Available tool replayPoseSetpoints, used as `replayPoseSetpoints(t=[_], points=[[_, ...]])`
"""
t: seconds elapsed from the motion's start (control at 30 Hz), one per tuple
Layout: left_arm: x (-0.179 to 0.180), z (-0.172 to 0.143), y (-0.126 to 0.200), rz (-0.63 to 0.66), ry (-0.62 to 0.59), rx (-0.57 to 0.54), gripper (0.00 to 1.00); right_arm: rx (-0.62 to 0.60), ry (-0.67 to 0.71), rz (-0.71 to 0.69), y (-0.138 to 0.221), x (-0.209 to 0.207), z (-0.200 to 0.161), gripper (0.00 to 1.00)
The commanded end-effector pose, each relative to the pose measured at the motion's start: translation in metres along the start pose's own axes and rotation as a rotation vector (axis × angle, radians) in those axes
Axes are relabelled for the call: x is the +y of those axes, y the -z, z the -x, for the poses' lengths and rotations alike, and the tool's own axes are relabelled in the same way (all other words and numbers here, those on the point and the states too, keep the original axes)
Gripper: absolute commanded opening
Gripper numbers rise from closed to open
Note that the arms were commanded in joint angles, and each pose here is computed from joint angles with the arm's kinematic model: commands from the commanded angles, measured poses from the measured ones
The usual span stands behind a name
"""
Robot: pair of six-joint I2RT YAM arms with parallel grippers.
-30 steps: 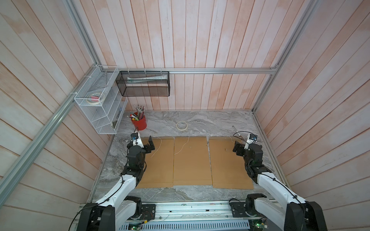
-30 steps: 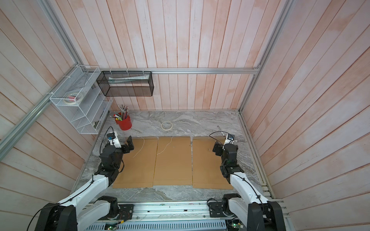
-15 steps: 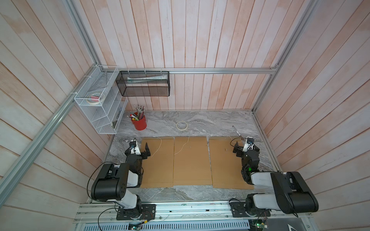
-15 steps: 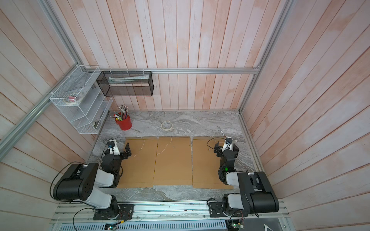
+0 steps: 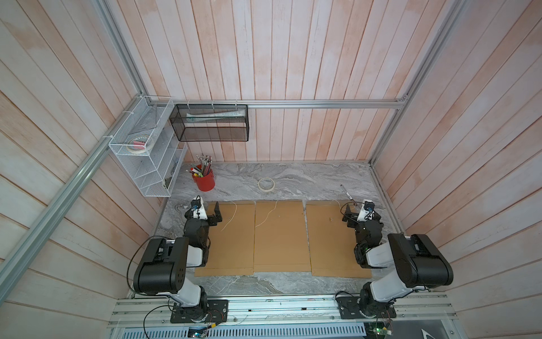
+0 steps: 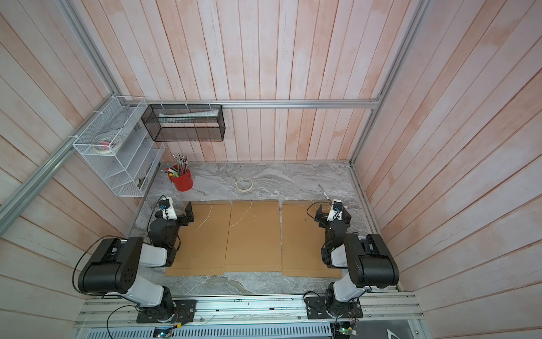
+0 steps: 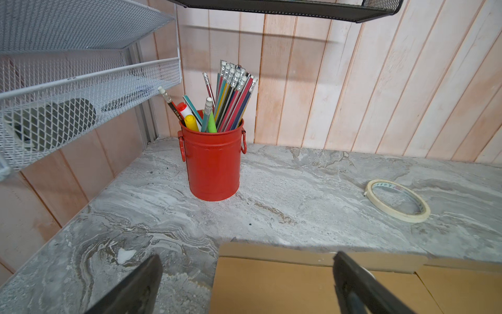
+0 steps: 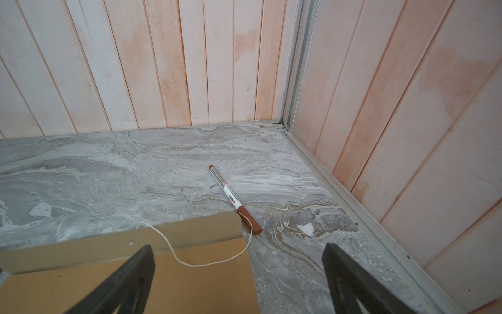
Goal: Open the file bag
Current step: Reset both arms
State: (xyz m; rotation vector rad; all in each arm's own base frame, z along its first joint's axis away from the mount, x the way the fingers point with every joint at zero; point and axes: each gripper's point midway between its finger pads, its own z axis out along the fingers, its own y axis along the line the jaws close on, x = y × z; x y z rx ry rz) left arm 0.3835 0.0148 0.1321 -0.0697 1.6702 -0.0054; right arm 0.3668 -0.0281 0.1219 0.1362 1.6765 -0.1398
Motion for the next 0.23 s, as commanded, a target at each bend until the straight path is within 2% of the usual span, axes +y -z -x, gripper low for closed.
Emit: replayPoseSetpoints(t=[0.0,0.2], points=[[-0.0134,-0.0021,-0.0032,-0.077,-0.036,0.015,1.0,-0.035,-0.025,0.011,-0.0027,0.0012,0.0106,0.98],[-0.0151,-0.0023,-0.0049,-0.083,-0.041,0.021,1.0,-0.039,-0.025,0.01,-0.0021,0.0009,0.0109,0.98]])
